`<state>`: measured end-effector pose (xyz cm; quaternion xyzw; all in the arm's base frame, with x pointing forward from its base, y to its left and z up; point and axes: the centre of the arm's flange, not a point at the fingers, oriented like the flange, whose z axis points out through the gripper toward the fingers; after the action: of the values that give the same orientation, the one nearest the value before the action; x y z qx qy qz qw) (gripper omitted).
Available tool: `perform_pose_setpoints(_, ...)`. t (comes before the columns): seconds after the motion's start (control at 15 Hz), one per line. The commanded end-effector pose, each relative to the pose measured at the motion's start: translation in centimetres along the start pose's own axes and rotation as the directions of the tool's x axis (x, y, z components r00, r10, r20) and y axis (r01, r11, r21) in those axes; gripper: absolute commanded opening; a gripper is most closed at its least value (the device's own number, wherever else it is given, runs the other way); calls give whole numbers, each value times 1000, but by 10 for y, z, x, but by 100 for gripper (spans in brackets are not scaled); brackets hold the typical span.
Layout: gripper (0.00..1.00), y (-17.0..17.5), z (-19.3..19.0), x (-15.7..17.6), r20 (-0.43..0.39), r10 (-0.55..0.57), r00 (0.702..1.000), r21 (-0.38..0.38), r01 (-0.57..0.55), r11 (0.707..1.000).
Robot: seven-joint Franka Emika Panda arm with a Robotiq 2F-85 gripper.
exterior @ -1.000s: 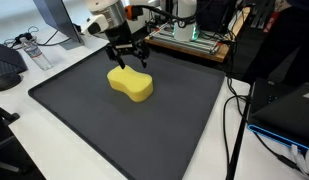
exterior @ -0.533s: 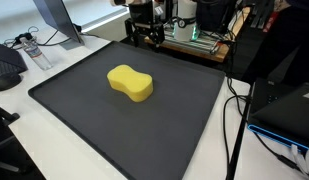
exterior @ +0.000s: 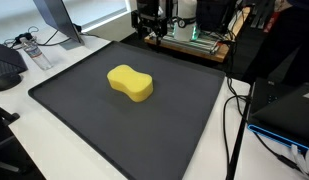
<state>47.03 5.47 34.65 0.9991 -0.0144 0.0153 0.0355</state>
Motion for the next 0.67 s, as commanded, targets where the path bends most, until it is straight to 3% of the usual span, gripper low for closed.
perform_pose_setpoints(0.0, 100, 21, 8, -3, -22, -18, 1000, 46, 19, 999)
perform_pose_setpoints(0.4, 100, 106, 31, -11, -173, -13, 985, 226, 53, 973)
perform_pose_setpoints(0.6, 100, 151, 43, -18, -196, 26, 980, 306, 36, 951)
